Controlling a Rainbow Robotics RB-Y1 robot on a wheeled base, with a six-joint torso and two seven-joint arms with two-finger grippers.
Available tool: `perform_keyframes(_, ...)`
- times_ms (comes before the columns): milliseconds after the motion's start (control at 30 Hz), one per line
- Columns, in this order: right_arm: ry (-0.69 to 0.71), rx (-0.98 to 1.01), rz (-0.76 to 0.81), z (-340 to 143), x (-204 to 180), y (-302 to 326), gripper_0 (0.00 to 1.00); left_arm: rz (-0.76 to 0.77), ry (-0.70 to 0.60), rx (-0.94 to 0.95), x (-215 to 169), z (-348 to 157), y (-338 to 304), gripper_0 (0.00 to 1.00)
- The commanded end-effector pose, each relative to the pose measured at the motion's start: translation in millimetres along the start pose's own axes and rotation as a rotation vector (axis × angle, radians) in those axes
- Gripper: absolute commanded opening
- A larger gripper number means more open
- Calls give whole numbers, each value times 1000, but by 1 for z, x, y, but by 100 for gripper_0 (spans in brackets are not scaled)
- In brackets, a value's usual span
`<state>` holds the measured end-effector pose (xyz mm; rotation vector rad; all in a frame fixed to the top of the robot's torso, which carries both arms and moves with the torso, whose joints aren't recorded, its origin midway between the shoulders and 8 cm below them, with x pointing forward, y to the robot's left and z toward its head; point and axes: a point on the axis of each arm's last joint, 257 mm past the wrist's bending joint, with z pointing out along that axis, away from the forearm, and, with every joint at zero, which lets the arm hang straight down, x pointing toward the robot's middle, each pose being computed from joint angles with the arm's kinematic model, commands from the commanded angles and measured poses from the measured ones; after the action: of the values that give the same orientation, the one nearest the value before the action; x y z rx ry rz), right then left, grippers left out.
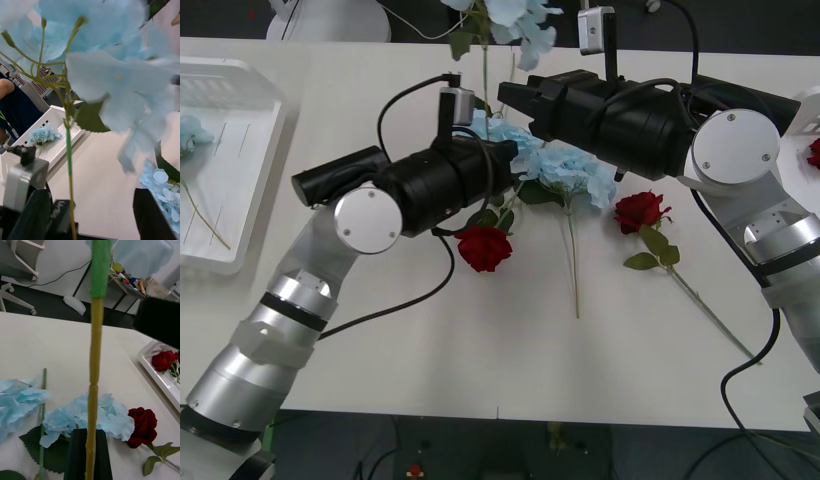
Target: Put the red flowers into the right box and the blue flowers into the left box
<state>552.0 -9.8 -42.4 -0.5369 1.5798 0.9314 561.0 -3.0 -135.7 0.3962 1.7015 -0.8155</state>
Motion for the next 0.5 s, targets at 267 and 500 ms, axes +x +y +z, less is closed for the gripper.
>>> perform_keyframes(267,90,-12,-6,-3,3,4,85,5,-2,-340,-61,-182,199,0)
perform_keyframes(500,357,108,10,-36,58,-37,85,-50,-12,-588,-94,-282,309,0)
